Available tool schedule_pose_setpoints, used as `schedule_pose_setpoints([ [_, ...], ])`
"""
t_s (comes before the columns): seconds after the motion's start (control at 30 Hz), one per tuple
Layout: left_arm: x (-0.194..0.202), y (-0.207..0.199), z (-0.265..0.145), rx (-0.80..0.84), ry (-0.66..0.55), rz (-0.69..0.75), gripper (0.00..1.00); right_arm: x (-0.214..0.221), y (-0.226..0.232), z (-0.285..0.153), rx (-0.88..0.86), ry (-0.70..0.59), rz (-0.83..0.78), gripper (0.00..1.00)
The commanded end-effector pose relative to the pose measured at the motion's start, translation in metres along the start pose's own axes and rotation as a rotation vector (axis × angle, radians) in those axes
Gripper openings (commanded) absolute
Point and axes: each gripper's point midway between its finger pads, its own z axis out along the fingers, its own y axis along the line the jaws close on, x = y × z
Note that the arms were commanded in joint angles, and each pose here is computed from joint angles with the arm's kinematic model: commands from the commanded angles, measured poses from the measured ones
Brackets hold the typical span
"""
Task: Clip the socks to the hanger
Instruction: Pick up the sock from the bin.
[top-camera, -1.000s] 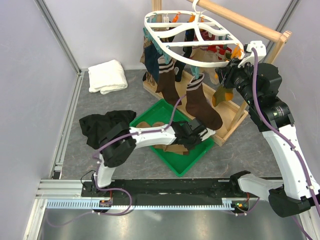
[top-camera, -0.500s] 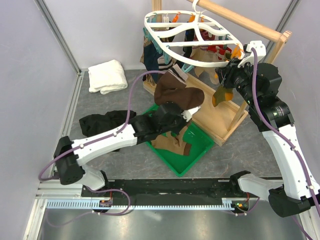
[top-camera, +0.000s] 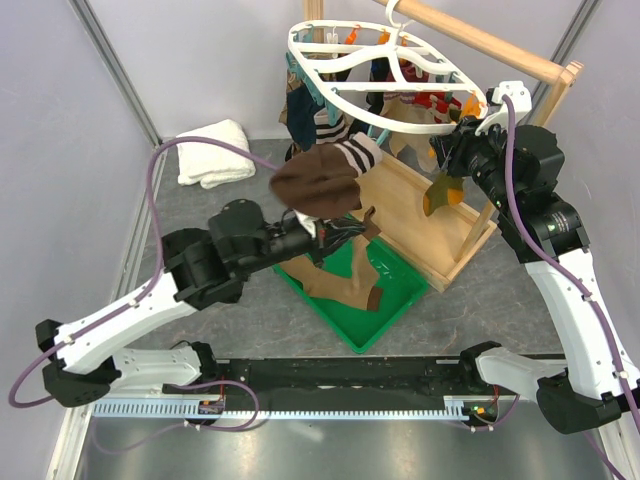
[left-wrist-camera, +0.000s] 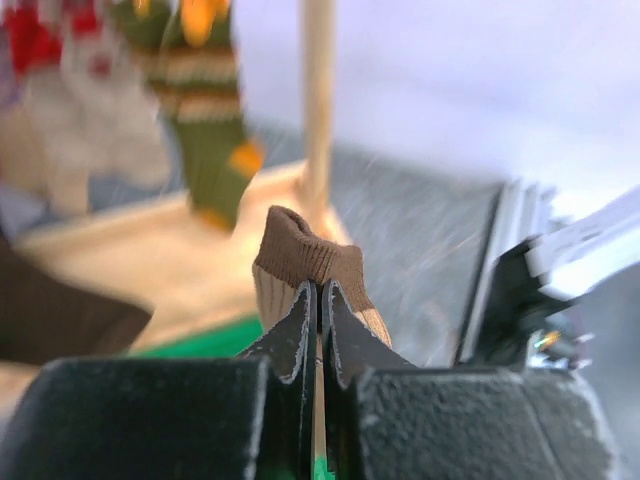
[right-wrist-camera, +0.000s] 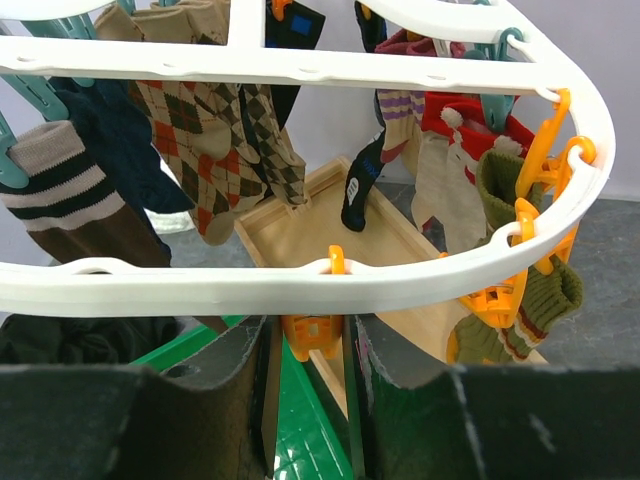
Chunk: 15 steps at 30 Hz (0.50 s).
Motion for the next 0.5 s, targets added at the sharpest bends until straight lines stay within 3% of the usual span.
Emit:
schedule_pose_setpoints([
  [0.0, -0.04, -0.027, -0.01, 0.138, -0.152, -0.027, 0.02, 0.014, 0.004, 0.0, -0.017, 0.069, 0.01, 0.0],
  [0.17, -0.049, -0.04, -0.01, 0.214, -0.18, -0.038, 0.02, 0.012, 0.008, -0.003, -0.041, 0.069, 0.014, 0.0],
  [0.4, -0.062, -0.036, 0.009, 0.201, -0.24, -0.028, 0.02, 0.008, 0.011, -0.006, -0.052, 0.057, 0.017, 0.0],
  [0.47, -0.067, -0.051, 0.009, 0.289, -0.237, -0.026, 0.02, 0.007, 0.011, -0.006, -0.05, 0.055, 0.017, 0.0],
])
